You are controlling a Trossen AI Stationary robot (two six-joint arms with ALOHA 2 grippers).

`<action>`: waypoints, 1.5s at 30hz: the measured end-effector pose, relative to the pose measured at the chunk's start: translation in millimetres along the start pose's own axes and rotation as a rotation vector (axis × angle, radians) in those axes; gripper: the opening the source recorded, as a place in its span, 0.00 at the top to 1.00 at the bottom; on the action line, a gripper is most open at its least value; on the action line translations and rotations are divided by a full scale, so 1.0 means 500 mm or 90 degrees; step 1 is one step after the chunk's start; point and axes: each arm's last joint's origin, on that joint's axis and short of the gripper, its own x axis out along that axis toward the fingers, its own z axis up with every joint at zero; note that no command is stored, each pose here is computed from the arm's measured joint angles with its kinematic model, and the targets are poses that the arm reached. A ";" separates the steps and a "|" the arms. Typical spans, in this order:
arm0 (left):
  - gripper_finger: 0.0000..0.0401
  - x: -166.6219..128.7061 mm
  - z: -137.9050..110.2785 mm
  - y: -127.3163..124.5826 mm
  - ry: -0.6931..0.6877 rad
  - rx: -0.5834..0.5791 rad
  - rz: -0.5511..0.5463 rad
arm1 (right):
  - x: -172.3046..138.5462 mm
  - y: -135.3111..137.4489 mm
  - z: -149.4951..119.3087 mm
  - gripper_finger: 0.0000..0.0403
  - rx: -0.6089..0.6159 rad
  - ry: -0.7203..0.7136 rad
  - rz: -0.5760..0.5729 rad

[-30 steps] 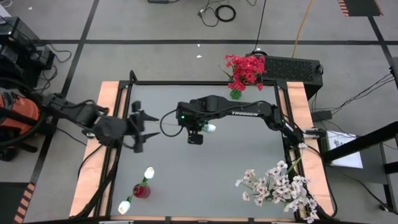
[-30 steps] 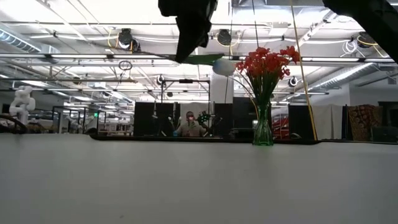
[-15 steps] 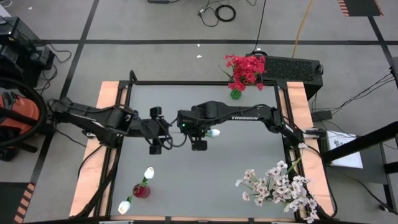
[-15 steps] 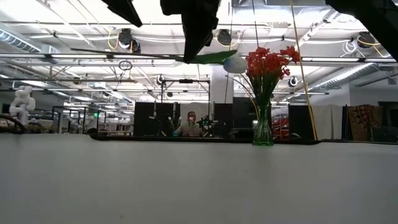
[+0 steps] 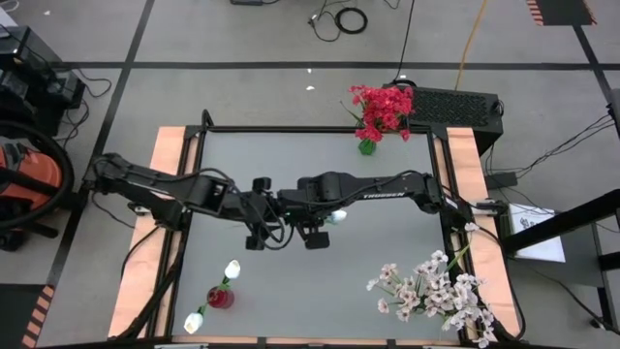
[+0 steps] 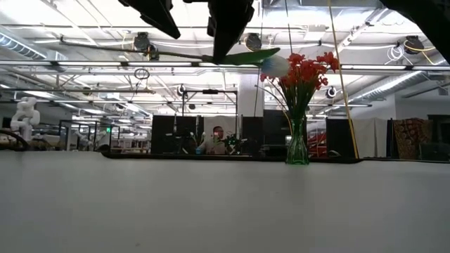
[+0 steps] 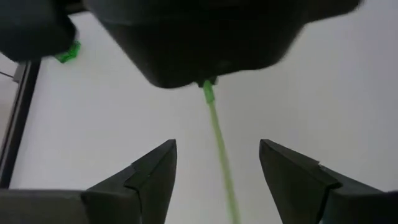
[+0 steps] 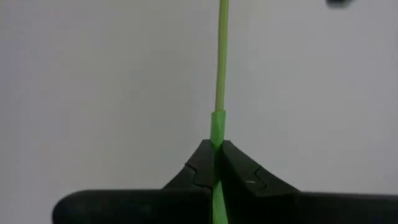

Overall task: Sort flowers into vase by color
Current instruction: Put the white tulip flower into the red vase

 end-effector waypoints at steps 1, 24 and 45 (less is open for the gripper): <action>0.41 0.001 0.000 -0.001 0.001 -0.002 -0.003 | -0.005 0.001 -0.003 0.99 0.001 0.004 -0.010; 0.62 0.021 -0.003 0.001 -0.032 -0.003 0.046 | -0.067 0.007 -0.006 0.99 -0.006 -0.061 -0.059; 0.97 0.024 -0.008 0.001 -0.013 0.027 0.051 | -0.068 0.010 -0.004 0.92 -0.004 -0.068 -0.056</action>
